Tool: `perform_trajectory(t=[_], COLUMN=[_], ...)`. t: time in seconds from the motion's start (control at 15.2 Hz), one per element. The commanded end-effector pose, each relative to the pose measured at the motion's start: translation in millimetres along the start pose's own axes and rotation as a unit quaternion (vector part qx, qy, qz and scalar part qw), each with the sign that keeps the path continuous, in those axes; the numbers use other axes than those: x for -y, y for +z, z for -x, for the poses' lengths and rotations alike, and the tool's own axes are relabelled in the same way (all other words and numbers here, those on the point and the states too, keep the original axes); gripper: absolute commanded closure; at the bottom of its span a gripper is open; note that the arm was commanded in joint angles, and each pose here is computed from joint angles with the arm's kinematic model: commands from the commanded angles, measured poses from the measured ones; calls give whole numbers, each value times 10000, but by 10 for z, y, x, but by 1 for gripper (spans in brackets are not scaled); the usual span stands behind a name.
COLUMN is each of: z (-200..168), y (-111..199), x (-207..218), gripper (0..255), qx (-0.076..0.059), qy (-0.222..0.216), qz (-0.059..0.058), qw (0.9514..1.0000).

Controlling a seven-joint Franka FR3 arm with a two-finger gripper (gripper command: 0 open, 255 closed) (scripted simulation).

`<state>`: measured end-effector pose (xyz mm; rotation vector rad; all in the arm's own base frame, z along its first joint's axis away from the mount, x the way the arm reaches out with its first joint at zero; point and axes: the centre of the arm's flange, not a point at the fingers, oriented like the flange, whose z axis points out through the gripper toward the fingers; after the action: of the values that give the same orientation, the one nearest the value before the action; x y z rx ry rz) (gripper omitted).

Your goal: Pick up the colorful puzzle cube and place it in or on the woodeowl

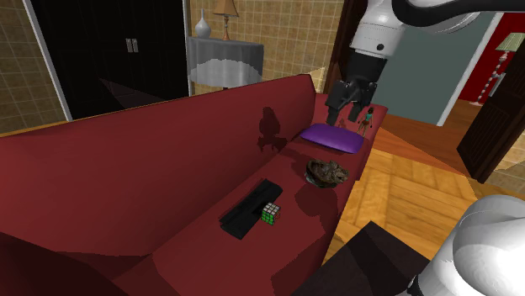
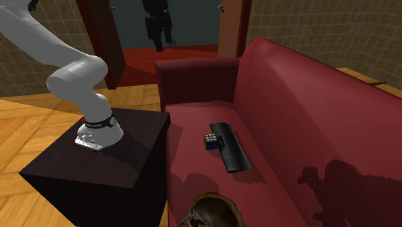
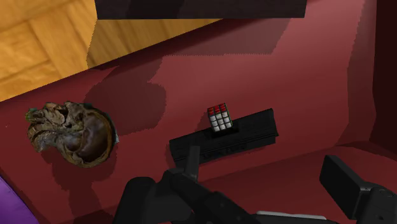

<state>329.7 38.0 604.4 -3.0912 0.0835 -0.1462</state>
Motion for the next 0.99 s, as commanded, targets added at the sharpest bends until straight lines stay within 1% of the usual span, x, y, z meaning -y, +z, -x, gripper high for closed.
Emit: perform_trajectory(t=[0.0, 0.92], z=[0, -666], y=[0, 1746], x=[0, 64], gripper=[0, 0], qx=[0, 186], qy=[0, -291], qz=[0, 128], qw=[10000, 9993])
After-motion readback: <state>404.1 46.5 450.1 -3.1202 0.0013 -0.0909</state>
